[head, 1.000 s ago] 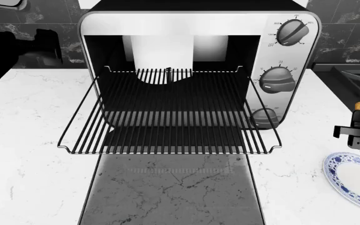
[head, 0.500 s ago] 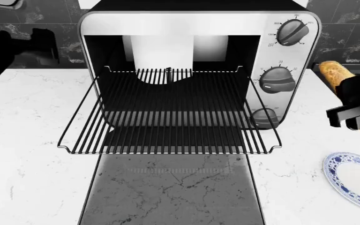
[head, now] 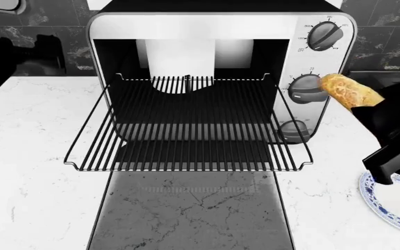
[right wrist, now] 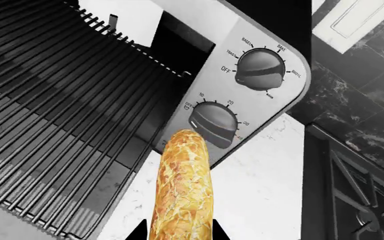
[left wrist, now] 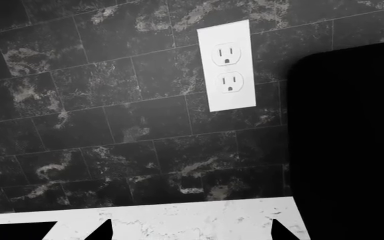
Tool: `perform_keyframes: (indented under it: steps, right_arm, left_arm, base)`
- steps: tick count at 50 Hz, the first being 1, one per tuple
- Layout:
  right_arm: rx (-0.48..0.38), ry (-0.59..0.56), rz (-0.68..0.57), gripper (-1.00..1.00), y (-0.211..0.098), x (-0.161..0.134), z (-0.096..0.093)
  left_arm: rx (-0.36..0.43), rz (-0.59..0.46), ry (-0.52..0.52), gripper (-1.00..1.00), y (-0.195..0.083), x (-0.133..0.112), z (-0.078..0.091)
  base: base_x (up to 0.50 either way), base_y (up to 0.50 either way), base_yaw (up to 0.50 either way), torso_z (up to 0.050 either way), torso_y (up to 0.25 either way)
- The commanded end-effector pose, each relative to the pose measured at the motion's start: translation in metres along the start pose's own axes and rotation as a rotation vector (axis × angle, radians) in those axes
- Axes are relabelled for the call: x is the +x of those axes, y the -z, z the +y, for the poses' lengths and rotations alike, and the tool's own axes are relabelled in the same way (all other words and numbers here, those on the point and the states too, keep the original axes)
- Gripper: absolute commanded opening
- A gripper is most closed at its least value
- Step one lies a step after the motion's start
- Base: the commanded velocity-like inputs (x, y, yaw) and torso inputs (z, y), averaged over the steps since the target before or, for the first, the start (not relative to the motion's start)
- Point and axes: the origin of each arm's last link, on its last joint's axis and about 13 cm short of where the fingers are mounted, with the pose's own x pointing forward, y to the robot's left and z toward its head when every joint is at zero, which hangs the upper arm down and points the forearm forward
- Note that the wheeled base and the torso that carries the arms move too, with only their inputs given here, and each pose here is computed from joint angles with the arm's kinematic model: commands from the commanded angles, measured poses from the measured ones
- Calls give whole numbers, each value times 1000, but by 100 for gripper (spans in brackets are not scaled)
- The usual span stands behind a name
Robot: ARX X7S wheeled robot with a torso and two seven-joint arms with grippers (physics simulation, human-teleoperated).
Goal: Place the baguette on the rack of the toaster oven.
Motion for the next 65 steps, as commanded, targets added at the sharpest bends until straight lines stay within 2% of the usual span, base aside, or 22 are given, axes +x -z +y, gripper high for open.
perform_keyframes:
  steps: [1,13,17,20,28,42,50,65]
  right_arm:
    - [-72,-56,-25,-100,-7,2,14]
    - [-88,-96,-80,-100,-19,1,17]
    - [-102,-137,-57,-100,-24,14,18]
    - [-89,-163,-61,-100,-39,32,19]
    - [-69,-200,-65,-100,-63,49,16]
    - [-77,-272,-25,-100,-87,93,29]
    - [-99,-310,-3,-100,-89,102,36]
    - [-86,-330,2,-100,-87,111,40]
  left_arm:
    - [-19,-12,31,100,1,1,-2]
    - [-25,-9,29,100,5,-1,-1]
    - [-18,-10,27,100,4,-3,-1]
    - [-17,-8,25,100,4,-3,0]
    - [-22,-10,29,100,4,-4,-1]
    - [-28,-10,19,100,5,-5,2]
    - [-26,-8,19,100,7,-6,3]
    - [-30,9,20,100,17,-3,1]
  base:
    - [0,0,0,0,0]
    - [0,0,0,0,0]
    - [0,0,0,0,0]
    - [0,0,0,0,0]
    - [0,0,0,0,0]
    - [0,0,0,0,0]
    - [0,0,0,0,0]
    - [0,0,0,0,1]
